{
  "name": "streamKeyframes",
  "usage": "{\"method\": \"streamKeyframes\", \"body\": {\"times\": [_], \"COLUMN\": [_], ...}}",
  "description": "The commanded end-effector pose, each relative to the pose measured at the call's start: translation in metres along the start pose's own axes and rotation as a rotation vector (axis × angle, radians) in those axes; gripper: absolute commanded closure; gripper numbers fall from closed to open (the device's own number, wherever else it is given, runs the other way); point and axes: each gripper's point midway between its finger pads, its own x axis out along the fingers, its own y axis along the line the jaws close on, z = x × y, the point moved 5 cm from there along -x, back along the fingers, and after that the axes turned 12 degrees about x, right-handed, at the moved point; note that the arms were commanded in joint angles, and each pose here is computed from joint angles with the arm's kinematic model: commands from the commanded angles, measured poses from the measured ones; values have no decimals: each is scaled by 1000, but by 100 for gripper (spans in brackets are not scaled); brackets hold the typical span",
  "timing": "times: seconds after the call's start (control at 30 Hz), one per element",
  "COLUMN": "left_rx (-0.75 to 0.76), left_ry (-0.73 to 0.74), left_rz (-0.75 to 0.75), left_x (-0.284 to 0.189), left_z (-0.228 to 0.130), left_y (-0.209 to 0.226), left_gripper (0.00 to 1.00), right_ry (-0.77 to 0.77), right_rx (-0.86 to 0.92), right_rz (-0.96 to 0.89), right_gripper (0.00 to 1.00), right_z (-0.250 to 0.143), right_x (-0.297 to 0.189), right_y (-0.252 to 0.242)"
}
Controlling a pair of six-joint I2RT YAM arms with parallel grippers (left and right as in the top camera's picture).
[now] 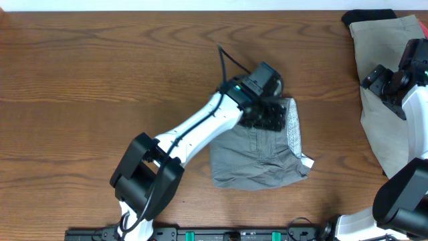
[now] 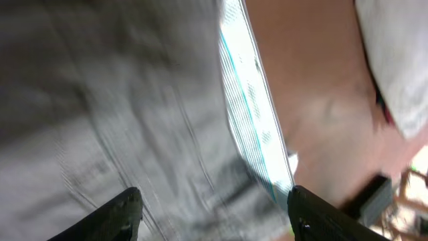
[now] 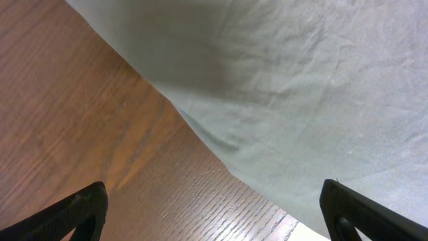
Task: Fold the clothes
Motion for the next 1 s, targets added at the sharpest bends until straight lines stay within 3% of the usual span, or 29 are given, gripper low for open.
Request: {"method": "streamKeyframes", "body": {"times": [0.0,0.63,0.7,0.77,0.97], "left_rx": [-3,50,50,50,41], "left_ry": [-37,-148,-148,-153,-179], "left_rz": [41,-5,-5,1,100], "left_x": [7,66,72,77,77], "left_z": [11,37,37,38,41], "left_y": [16,31,33,36,49], "left_gripper": [29,30,48,91,94], "right_ry": [-23,-23,-23,-23,-22], "right_rx": [0,0,0,0,0], "right_rz": [-3,-3,-3,-3,-2], "right_gripper": [1,1,1,1,1], "right_z": [4,4,4,4,4], "right_x": [-6,-6,-6,-6,-6], "right_y": [-2,-2,-2,-2,-2]}}
